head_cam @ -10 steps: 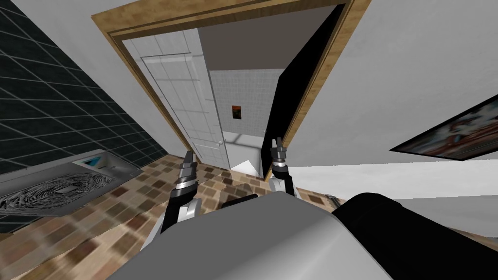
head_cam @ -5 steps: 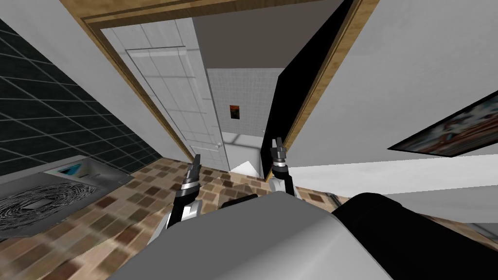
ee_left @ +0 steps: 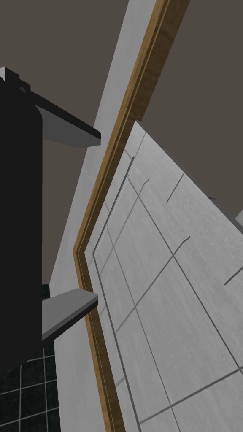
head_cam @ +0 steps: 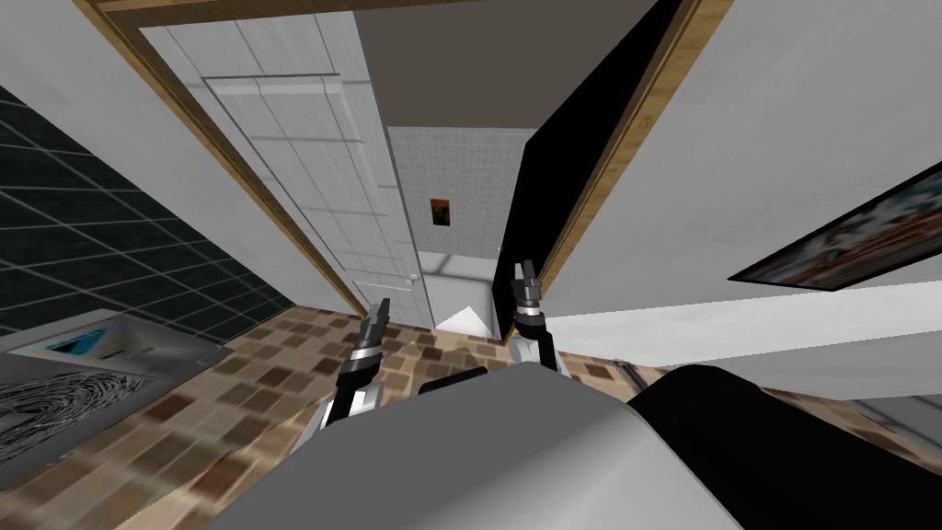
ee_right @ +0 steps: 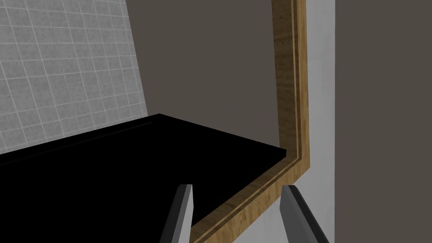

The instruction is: Push the door open

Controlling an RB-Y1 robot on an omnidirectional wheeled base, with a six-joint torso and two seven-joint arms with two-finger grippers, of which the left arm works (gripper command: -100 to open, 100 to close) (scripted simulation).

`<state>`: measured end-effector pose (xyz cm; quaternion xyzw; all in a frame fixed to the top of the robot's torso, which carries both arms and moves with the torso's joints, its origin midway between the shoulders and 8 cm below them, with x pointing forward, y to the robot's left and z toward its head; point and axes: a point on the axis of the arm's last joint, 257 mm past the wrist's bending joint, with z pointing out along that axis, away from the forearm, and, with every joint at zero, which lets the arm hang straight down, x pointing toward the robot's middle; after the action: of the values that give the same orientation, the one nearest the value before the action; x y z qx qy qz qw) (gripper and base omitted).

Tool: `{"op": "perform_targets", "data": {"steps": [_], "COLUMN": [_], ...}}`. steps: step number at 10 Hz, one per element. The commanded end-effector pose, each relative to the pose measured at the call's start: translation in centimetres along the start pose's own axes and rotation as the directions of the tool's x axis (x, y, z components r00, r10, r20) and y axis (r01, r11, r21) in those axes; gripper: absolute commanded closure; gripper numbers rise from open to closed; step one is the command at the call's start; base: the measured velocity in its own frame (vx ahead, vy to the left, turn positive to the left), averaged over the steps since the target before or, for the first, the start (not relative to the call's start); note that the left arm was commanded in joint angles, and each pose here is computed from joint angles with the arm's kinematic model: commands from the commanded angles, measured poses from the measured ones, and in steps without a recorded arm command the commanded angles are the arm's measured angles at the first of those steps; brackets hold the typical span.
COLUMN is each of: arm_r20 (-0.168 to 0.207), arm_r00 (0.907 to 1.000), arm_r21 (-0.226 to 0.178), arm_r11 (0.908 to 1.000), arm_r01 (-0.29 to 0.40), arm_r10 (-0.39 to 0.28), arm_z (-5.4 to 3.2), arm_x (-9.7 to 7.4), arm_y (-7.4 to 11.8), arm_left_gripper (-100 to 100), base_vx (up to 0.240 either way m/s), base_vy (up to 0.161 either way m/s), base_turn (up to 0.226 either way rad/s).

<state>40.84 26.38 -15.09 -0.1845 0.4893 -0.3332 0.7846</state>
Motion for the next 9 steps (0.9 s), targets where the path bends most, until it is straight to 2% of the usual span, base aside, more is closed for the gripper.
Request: {"op": "perform_targets", "data": {"steps": [1,3,5,7,9], "arm_r20": [-0.014,-0.052,-0.093,-0.134,-0.176], "arm_r00": [0.9996,0.9941,0.9823,0.9645,0.9417], "arm_r21": [-0.009,-0.024,-0.035,-0.039,-0.040], "arm_r11": [0.9996,0.9950,0.9854,0.9713,0.9537], "arm_r01": [-0.025,-0.097,-0.167,-0.234,-0.298], "arm_r10": [0.025,0.095,0.163,0.227,0.287], "arm_z": [-0.30,-1.01,-1.80,-2.64,-3.58], "arm_x": [0.6,2.1,3.6,5.0,6.3], "arm_y": [0.7,2.2,3.7,5.0,6.4], "arm_left_gripper": [-100,-100,-100,-100,-100], "base_vx": [0.065,0.064,0.078,0.078,0.103], "base_vy": [0.052,0.050,0.080,0.089,0.089], "base_turn": [-0.032,-0.073,-0.090,-0.086,-0.087]}}
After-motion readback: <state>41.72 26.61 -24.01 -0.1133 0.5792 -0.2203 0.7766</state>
